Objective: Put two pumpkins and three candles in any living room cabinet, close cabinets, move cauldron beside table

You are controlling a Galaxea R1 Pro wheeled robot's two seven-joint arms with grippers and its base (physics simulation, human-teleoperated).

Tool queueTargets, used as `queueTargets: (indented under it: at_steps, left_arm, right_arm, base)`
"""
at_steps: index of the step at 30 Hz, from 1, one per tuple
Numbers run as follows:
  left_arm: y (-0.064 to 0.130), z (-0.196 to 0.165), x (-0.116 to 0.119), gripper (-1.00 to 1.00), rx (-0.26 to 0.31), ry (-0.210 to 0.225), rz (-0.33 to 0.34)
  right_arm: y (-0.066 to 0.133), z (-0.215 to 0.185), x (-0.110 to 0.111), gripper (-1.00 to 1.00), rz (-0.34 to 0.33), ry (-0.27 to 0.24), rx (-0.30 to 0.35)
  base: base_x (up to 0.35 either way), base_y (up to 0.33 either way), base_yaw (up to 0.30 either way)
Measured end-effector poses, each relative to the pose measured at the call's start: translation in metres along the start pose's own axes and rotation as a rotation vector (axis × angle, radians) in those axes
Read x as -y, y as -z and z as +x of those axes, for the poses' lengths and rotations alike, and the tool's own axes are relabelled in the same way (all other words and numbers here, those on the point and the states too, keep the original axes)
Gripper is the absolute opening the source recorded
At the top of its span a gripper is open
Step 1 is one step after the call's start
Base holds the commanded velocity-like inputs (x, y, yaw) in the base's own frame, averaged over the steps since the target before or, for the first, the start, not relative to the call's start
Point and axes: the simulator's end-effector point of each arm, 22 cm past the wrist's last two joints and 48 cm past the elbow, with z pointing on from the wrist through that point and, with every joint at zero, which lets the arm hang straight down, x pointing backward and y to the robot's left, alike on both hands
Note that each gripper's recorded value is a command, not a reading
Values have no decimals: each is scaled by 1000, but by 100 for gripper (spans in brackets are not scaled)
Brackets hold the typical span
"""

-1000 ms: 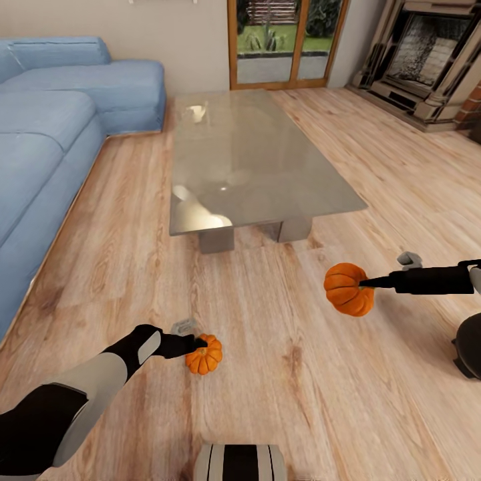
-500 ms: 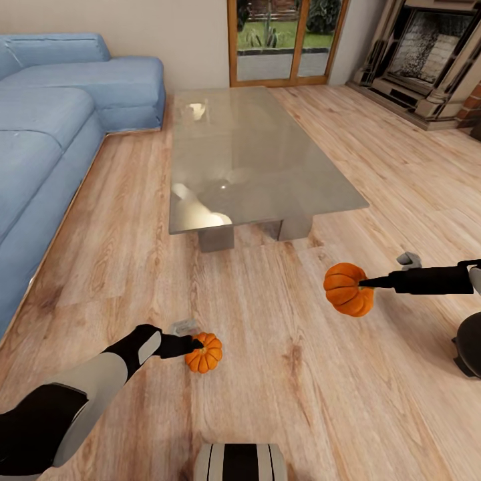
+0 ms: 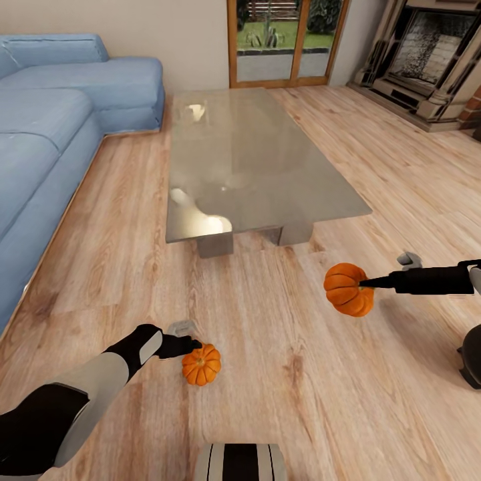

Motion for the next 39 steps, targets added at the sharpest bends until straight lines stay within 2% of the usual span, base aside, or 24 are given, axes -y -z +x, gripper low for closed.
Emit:
queueTargets:
  at_steps: [8, 20, 23, 28, 39]
  left_arm:
    - [0, 0, 2, 100, -2, 1, 11]
    - [-24, 19, -4, 100, -47, 12, 19]
    - [-23, 18, -5, 100, -42, 11, 18]
    - [-24, 8, -6, 100, 4, 1, 12]
    - [-24, 6, -7, 100, 13, -2, 7]
  right_arm:
    - [0, 0, 0, -100, -2, -2, 0]
    - [-23, 16, 16, -100, -1, -29, -41]
    - [-23, 16, 16, -100, -2, -30, -40]
    - [-23, 16, 16, -100, -1, -29, -41]
    - [-23, 16, 16, -100, 0, -29, -41]
  base:
    - [9, -2, 0]
    - [0, 0, 0]
    - [0, 0, 0]
    - [0, 0, 0]
    - [26, -15, 0]
